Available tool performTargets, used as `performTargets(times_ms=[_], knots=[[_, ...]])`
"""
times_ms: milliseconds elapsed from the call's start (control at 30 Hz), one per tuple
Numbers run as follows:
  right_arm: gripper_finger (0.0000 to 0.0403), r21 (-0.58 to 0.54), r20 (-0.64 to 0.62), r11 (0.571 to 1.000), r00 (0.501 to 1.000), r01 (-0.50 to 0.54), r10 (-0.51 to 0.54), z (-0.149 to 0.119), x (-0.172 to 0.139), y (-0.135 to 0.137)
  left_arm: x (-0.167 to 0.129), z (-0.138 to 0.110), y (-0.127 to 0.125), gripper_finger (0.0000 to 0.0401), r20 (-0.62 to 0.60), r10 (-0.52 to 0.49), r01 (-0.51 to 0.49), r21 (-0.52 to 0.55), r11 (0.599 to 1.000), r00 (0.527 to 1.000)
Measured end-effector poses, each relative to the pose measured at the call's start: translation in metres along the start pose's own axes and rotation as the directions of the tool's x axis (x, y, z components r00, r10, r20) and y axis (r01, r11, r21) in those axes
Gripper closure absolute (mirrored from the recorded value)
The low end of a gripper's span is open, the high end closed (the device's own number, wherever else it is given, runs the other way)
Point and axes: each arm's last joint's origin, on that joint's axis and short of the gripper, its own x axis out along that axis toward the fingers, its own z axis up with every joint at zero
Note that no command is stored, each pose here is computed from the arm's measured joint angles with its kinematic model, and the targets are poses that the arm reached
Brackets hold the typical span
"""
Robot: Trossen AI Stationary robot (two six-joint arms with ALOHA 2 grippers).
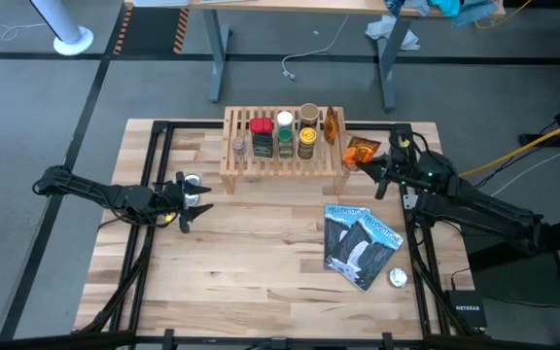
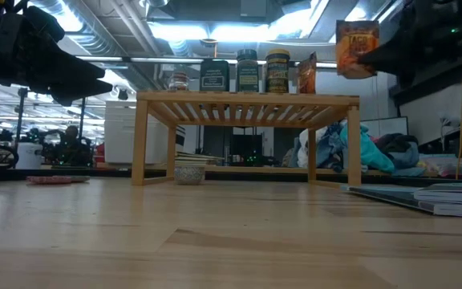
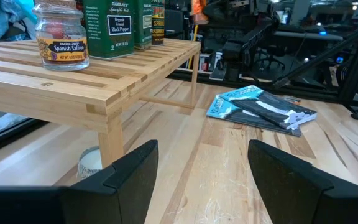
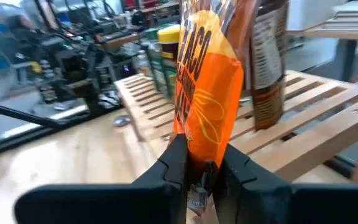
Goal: Shelf spices
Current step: Remove the bottom orange seasoning pack from the shelf
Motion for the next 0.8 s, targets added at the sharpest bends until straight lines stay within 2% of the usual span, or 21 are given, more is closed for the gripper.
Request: performTargets(times_ms=[133,433,567,800], knots=[[0.0358,-0.001,-0.023,0.998,0.998,-0.064,0.064,-0.003,0.000,0.010,0.000,0.000,0.000,0.0160,0.000,0.000,0.000,0.000,1.000,1.000],[0.0359,0.018,-0.036,0.994,0.994,-0.104,0.105,-0.011,-0.003,0.037,0.000,0.000,0.000,0.0160,0.001,0.000,0.000,0.000,1.000,1.000],[0.0359,0.043,-0.044,0.995,0.995,-0.086,0.088,-0.030,0.001,0.050,0.000,0.000,0.000,0.0160,0.000,0.001,-0.001,0.000,1.000,1.000],[0.0359,0.076,0.044,0.994,0.996,-0.076,0.073,-0.062,0.010,0.072,0.000,0.000,0.000,0.0160,0.000,0.000,0.000,0.000,1.000,1.000]])
